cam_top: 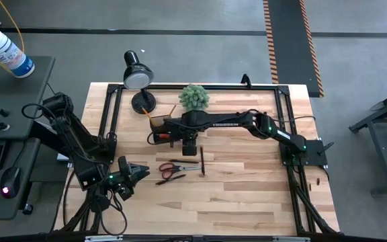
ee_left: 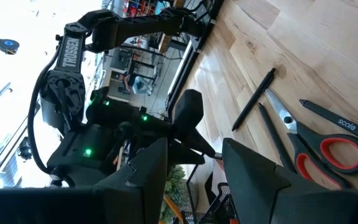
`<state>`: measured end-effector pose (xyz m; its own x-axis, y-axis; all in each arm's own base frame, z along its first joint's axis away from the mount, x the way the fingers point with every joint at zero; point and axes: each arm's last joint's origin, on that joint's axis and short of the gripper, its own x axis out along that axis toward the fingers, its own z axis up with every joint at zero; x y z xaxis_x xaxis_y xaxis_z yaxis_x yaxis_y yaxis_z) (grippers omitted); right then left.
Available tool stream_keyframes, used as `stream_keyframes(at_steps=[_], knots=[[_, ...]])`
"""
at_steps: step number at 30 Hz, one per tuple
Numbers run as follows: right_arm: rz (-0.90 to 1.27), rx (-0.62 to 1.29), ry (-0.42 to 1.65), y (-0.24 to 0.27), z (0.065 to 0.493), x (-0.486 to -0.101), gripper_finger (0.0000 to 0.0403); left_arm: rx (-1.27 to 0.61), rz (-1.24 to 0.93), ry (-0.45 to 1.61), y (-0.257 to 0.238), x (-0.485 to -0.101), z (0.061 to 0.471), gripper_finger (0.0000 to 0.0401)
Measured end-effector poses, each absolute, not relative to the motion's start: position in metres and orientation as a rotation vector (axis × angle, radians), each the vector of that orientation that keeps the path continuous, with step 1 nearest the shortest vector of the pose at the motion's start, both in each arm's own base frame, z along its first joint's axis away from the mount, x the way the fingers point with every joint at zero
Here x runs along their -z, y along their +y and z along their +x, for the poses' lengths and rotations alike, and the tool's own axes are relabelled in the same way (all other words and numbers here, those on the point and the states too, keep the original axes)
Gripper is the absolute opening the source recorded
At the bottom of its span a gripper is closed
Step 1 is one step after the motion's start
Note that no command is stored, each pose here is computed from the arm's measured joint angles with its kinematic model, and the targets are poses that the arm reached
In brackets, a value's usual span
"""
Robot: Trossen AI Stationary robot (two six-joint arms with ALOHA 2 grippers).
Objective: Pick and place office supplies into organizer
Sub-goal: Put the right pen into the desktop organizer
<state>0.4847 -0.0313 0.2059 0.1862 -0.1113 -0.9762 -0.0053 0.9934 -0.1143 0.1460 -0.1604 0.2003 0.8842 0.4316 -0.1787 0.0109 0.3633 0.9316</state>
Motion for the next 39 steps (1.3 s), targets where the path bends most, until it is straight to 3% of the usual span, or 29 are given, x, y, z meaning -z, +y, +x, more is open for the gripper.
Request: stream_keyframes(at_steps=[7, 15, 24, 33, 39], knots=[[0.004, 0.143, 1.453, -0.009, 0.476, -0.208, 0.0114, -0.281, 1.18, 0.434, -0.16, -0.2, 0.146, 0.0143], [0.144, 0.364, 1.556, 0.043, 0.46, -0.208, 0.0113, -0.281, 1.183, 0.435, -0.16, -0.2, 0.146, 0.0143], [0.116, 0.512, 1.528, 0.126, 0.436, -0.21, 0.0113, -0.25, 1.176, 0.441, -0.161, -0.199, 0.146, 0.0143], [0.099, 0.774, 1.259, 0.196, 0.406, -0.212, 0.0112, -0.246, 1.175, 0.441, -0.161, -0.199, 0.146, 0.0143], [0.236, 0.921, 1.109, 0.195, 0.409, -0.213, 0.0113, -0.259, 1.197, 0.438, -0.161, -0.2, 0.146, 0.0143]])
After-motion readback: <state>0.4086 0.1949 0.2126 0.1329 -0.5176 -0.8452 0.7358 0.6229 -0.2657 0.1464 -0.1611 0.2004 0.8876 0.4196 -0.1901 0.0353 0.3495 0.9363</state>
